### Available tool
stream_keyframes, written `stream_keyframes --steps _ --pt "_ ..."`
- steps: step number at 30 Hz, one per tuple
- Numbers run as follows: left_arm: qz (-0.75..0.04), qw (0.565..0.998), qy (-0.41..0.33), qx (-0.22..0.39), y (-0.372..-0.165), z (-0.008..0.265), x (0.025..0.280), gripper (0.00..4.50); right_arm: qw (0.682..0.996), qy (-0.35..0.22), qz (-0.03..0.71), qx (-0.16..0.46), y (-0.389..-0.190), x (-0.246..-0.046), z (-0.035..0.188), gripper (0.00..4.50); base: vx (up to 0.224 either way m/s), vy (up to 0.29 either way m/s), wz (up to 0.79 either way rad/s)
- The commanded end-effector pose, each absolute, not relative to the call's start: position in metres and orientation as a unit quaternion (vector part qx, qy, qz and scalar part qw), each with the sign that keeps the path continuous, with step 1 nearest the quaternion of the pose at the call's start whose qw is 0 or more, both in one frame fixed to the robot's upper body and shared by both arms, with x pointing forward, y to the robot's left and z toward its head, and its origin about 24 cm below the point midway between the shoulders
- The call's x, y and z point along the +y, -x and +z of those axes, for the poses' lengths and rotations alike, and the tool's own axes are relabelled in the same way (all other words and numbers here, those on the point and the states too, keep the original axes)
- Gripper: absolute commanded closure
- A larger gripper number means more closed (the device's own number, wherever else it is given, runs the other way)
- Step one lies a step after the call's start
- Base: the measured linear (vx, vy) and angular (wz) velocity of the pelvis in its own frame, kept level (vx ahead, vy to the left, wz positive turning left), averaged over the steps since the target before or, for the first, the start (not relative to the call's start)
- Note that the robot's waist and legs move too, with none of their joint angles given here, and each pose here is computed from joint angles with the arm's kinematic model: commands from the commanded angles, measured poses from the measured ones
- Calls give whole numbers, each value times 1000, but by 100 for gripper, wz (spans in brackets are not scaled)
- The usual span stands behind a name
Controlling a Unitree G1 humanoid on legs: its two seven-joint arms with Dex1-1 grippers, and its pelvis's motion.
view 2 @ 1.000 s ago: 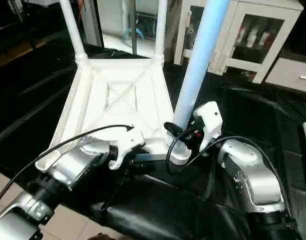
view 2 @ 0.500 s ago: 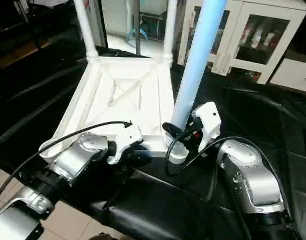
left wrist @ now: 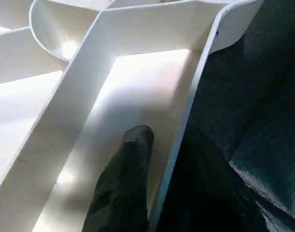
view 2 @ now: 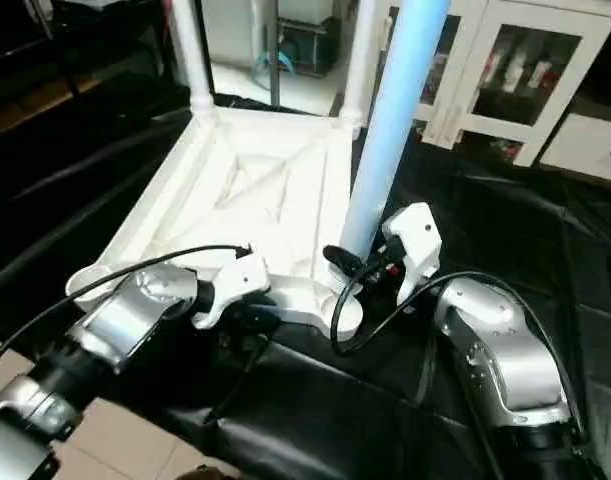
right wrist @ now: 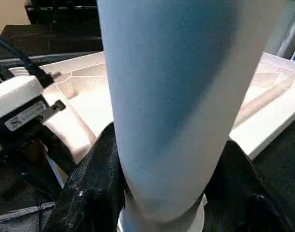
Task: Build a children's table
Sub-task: Pick table leg
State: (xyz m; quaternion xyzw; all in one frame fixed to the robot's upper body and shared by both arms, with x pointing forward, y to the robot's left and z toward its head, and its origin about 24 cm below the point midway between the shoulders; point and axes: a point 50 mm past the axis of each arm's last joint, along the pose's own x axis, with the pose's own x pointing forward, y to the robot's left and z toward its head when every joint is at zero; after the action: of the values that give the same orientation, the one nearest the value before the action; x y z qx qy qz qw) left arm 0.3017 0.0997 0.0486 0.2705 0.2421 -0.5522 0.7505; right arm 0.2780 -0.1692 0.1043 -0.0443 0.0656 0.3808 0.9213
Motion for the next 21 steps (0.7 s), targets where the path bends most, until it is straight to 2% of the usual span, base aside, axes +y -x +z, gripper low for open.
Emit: stream_keyframes --steps 1,4,7,11,12,13,16,17,21 --pt "-512 765 -276 276 -295 41 115 370 921 56 383 48 -277 -168 111 262 0 0 0" --pt "-466 786 -274 301 -279 37 129 372 923 53 379 49 -274 -169 109 262 0 0 0" --pt "-460 796 -262 295 -273 38 129 373 923 53 379 50 -273 -170 109 262 0 0 0" --pt "-476 823 -198 238 -265 48 110 373 922 54 380 52 -273 -171 108 262 0 0 0" --pt "-477 829 -182 231 -265 51 107 319 922 54 381 53 -273 -170 108 262 0 0 0" --pt "-477 829 -179 229 -265 52 106 305 922 55 381 53 -273 -170 108 262 0 0 0" --pt "-481 835 -168 208 -269 66 104 299 920 56 385 52 -274 -170 110 262 0 0 0" --pt "-479 837 -169 203 -271 68 104 273 919 56 386 52 -274 -170 111 262 0 0 0" --pt "-497 826 -189 187 -275 82 105 245 917 61 392 50 -275 -172 113 262 0 0 0"
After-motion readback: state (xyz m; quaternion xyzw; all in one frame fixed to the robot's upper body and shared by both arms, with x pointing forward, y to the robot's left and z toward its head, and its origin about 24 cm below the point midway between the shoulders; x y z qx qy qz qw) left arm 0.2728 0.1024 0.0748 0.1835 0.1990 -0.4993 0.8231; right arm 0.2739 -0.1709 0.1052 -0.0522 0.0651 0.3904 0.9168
